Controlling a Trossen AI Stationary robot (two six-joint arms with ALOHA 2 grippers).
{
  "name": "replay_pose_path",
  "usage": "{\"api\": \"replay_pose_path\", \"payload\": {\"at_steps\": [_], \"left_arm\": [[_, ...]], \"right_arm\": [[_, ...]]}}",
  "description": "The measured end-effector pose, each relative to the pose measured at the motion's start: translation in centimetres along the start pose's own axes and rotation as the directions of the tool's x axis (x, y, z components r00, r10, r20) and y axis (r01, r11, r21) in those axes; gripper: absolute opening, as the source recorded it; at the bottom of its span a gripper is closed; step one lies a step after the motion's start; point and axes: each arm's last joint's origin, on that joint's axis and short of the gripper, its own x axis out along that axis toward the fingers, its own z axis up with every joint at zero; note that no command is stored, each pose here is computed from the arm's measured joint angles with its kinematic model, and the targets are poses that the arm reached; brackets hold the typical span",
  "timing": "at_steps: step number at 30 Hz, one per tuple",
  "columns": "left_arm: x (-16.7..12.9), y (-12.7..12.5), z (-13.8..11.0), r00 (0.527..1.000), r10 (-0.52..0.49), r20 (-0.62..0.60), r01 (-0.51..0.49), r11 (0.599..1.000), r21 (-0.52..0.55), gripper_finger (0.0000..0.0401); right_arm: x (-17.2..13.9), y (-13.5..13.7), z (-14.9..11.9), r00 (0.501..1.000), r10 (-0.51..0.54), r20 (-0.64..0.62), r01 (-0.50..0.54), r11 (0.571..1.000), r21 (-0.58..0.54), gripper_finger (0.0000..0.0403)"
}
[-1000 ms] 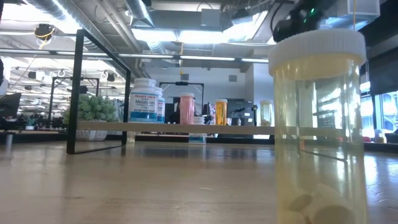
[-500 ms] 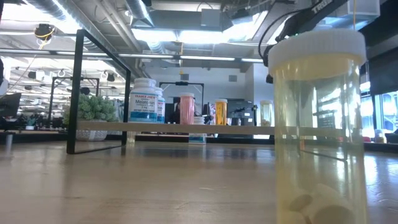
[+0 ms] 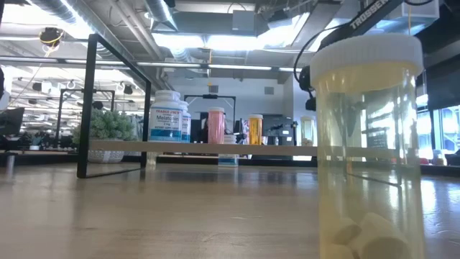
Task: Pick and place medicine bottles onto shelf by color
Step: Put the top orange pill bottle on the shelf aligned with the other orange pill bottle
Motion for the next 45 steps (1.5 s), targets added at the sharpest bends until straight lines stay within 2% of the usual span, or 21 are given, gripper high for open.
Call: {"api": "replay_pose_path", "payload": {"at_steps": [21,28,39,45], "left_arm": [[0.0,0.0,0.0,1.0,-0.005,-0.005,0.005,1.0,0.001,0.0179],[0.0,0.0,0.0,1.0,-0.006,-0.006,0.006,1.0,0.001,0.0179],[0.0,0.0,0.0,1.0,-0.006,-0.006,0.006,1.0,0.001,0.0179],[0.0,0.0,0.0,1.0,-0.006,-0.006,0.006,1.0,0.001,0.0179]], "right_arm": [[3.0,-0.1,1.3,0.996,-0.049,-0.069,0.05,0.999,0.001,0.0179],[3.4,0.0,1.7,0.998,-0.043,-0.037,0.043,0.999,-0.021,0.0178],[3.3,0.0,1.6,0.998,-0.046,-0.047,0.045,0.999,-0.015,0.0131],[3.3,0.0,1.6,0.998,-0.046,-0.048,0.046,0.999,-0.016,0.0119]]}}
